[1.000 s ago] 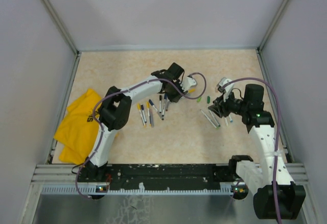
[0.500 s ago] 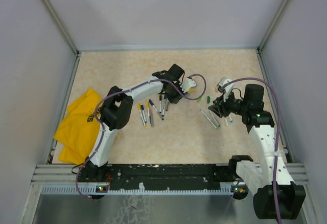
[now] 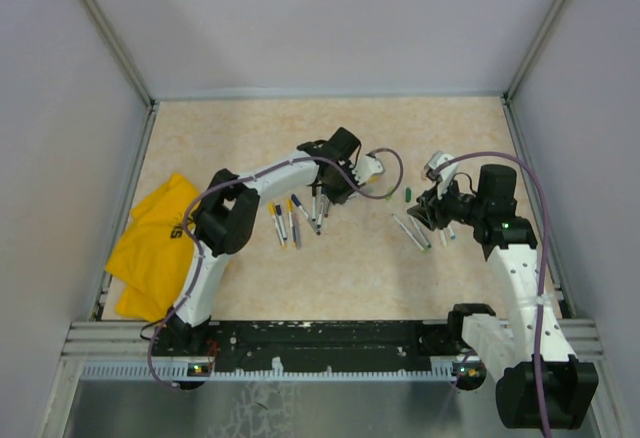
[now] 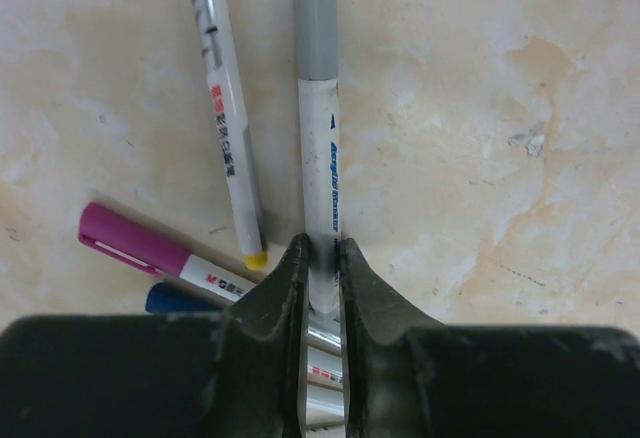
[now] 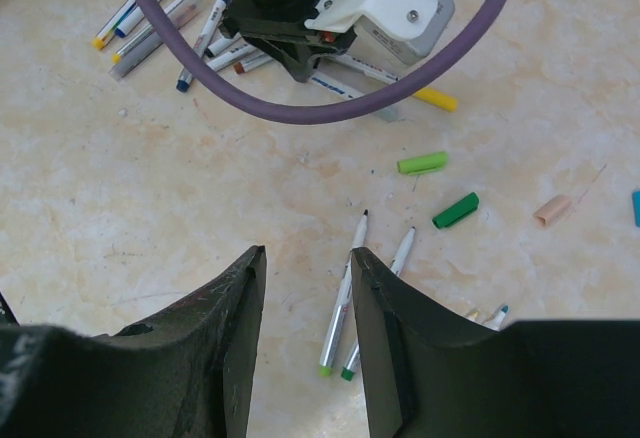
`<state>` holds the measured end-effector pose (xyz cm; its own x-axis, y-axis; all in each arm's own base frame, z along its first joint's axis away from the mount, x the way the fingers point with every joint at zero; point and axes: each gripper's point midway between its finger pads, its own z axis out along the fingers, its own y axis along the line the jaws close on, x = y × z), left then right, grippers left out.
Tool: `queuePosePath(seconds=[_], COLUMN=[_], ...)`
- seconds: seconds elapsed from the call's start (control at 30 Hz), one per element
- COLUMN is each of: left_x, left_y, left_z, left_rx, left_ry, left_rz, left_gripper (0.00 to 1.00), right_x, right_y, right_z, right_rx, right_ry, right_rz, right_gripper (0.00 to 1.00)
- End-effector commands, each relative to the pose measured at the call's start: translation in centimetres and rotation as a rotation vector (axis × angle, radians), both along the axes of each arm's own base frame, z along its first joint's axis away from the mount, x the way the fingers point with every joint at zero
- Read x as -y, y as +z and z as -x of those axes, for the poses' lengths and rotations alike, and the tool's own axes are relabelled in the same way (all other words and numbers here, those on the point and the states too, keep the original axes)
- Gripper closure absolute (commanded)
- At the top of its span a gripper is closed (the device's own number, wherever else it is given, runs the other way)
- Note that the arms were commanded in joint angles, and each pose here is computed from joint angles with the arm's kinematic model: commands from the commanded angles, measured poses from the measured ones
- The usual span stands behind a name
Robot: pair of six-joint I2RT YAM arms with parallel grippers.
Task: Open the pen caps
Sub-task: Move the pen to the center of the board.
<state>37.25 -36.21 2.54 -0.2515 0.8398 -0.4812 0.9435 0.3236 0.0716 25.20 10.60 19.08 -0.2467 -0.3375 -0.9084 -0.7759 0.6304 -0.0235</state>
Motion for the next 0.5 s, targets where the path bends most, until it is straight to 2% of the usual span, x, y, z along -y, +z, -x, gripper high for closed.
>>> queuePosePath(seconds=[0.0,0.3,0.47], left_x=[-1.3,-2.5,-2.8], left_y=[0.8,1.7,1.2], left_z=[2.5,6.5,9.3], left_rx=[-0.043,-0.105,-0.174], left_ry=[-0.011,-0.058,-0.098], left_rz=[-0.015,0.035,0.054], left_gripper=[0.85,0.87,0.85], right_x=[-0.1,-0.1,-0.1], right_y=[1.4,1.4,1.4], right_z=[-0.5,-0.5,-0.5], right_rx=[0.045,0.041,0.039], right_ry=[0.007,0.009,0.01], right_rz=[-0.005,-0.007,-0.008], right_gripper=[0.6,0.59,0.59])
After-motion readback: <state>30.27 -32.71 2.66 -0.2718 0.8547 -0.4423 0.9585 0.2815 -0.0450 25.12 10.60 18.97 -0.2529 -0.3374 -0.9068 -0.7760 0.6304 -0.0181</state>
